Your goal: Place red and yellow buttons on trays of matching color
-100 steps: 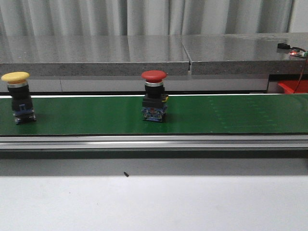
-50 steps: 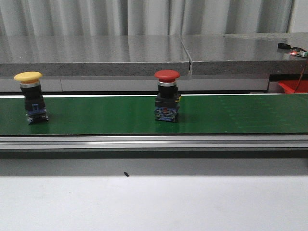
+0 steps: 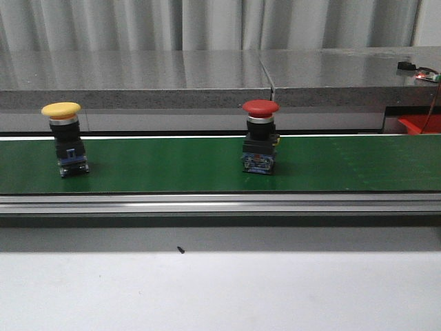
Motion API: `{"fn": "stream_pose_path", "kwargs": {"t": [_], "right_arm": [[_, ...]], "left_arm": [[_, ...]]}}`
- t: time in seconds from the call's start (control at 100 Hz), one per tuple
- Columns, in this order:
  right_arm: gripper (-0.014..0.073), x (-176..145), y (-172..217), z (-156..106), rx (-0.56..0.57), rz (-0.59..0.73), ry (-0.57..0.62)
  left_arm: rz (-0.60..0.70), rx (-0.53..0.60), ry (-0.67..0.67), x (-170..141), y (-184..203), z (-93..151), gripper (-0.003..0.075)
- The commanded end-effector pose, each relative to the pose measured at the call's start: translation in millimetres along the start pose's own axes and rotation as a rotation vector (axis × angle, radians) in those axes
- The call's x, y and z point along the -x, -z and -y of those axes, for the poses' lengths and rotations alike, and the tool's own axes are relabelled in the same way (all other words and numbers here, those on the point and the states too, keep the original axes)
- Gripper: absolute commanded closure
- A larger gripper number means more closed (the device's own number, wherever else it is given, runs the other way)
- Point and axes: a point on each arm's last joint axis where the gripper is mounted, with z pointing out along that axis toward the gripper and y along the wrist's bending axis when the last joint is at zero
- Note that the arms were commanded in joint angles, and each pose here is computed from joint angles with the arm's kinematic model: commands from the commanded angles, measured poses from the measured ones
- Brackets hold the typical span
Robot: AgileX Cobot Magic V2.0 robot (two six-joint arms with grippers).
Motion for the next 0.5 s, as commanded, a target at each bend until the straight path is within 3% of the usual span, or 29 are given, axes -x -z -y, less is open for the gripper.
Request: {"fn": "stream_pose_path", "kwargs": {"t": [0.0, 0.07, 0.49], "right_arm": [[0.0098, 21, 3, -9, 0.032, 0.049, 0.028], [0.0055, 31, -2, -17, 0.052, 0.046, 0.055], [0.0055, 69, -42, -63, 0.164, -0.028, 0.270]], "left_arm": [[0.084, -0.015, 0.012, 13, 3, 2, 0.0739], [0.084, -0.015, 0.012, 13, 3, 2, 0.0739], [0.084, -0.015, 0.012, 13, 3, 2, 0.0739]]}}
